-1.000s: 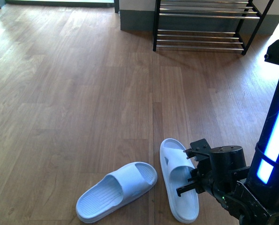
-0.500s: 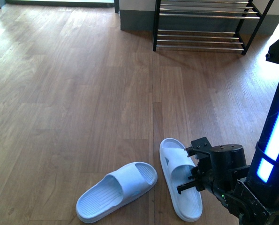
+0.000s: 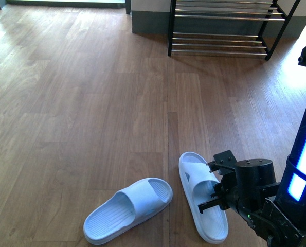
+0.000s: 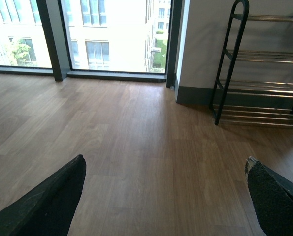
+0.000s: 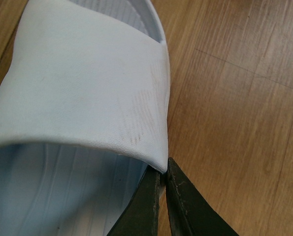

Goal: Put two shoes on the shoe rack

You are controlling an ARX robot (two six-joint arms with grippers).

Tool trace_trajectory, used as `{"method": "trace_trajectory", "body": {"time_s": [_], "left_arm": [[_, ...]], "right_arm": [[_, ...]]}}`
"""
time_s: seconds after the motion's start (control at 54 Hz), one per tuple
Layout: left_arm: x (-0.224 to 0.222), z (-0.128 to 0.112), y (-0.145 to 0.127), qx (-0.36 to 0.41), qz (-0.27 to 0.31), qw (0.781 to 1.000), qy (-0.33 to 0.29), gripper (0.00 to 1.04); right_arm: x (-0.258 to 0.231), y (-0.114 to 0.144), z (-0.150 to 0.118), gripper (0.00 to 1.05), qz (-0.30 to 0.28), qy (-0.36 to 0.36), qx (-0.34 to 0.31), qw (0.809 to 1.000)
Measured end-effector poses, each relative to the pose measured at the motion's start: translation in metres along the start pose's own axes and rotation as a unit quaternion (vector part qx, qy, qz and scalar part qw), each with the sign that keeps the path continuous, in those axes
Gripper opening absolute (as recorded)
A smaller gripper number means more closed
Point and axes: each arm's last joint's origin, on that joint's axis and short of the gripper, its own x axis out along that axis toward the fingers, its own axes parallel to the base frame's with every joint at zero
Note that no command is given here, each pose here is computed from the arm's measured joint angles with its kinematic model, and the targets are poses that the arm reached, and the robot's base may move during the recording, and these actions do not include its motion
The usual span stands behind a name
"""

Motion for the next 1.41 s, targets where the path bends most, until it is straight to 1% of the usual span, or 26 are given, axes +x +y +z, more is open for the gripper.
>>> {"method": "trace_trajectory", "body": {"time_s": [0.167, 0.611, 0.815, 0.926, 1.018, 1.129, 1.278, 1.407], "left_arm": [[0.0, 0.0, 0.0, 0.0, 0.0, 1.0, 0.0, 0.95], [0.0, 0.0, 0.0, 0.0, 0.0, 1.0, 0.0, 0.95], [0.0, 0.0, 0.0, 0.0, 0.0, 1.0, 0.0, 0.95], [0.0, 0.0, 0.0, 0.0, 0.0, 1.0, 0.0, 0.95], [0.0, 0.0, 0.0, 0.0, 0.0, 1.0, 0.0, 0.95], [0.0, 0.0, 0.0, 0.0, 0.0, 1.0, 0.0, 0.95], [0.0, 0.0, 0.0, 0.0, 0.0, 1.0, 0.0, 0.95], [0.0, 0.0, 0.0, 0.0, 0.0, 1.0, 0.0, 0.95]], "right_arm": [[0.003, 0.003, 0.001, 0.01, 0.004, 0.0, -0.004, 1.0], [-0.001, 0.004, -0.007, 0.01, 0.01, 0.012, -0.005, 1.0], [-0.006, -0.001, -0.01, 0.01, 0.006, 0.014, -0.006, 1.0], [-0.015, -0.012, -0.008, 0.01, -0.003, 0.013, -0.013, 1.0], [-0.024, -0.024, 0.001, 0.01, -0.016, 0.002, -0.015, 1.0], [-0.036, -0.046, 0.016, 0.01, -0.043, -0.044, -0.015, 0.998], [-0.064, -0.066, 0.026, 0.01, -0.059, -0.058, -0.028, 0.996], [-0.092, -0.08, 0.043, 0.01, -0.076, -0.084, -0.037, 0.993]]}}
